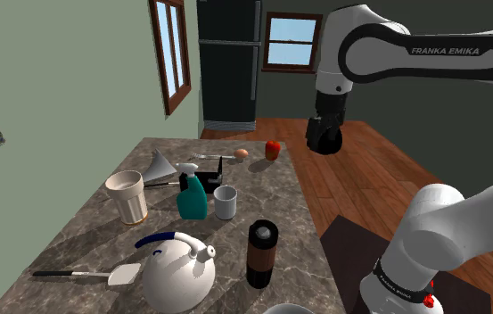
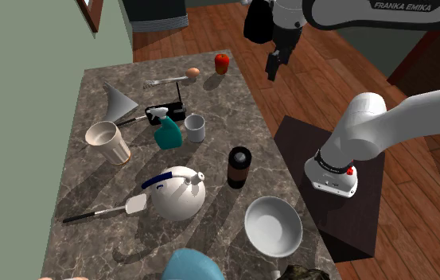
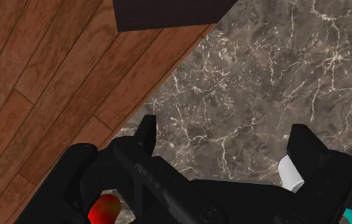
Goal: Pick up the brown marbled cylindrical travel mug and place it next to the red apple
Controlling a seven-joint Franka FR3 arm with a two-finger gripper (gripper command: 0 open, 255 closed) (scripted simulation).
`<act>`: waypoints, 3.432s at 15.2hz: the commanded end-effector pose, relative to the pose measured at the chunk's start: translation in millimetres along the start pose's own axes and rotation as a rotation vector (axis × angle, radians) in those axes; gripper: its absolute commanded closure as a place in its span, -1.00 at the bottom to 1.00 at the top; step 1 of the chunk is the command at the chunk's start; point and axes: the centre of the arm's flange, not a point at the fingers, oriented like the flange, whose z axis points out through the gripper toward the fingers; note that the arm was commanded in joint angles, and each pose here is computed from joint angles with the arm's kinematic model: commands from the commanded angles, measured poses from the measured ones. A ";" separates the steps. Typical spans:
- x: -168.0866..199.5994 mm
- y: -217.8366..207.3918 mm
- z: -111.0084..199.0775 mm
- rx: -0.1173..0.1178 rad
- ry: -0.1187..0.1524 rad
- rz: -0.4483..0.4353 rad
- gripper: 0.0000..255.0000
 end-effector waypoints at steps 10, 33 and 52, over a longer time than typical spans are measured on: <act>-4.1 -106.0 42.5 0.032 0.003 -0.034 -1.00; -17.0 -270.9 140.1 0.080 0.007 -0.087 -1.00; -17.2 -269.8 124.3 0.080 0.007 -0.087 1.00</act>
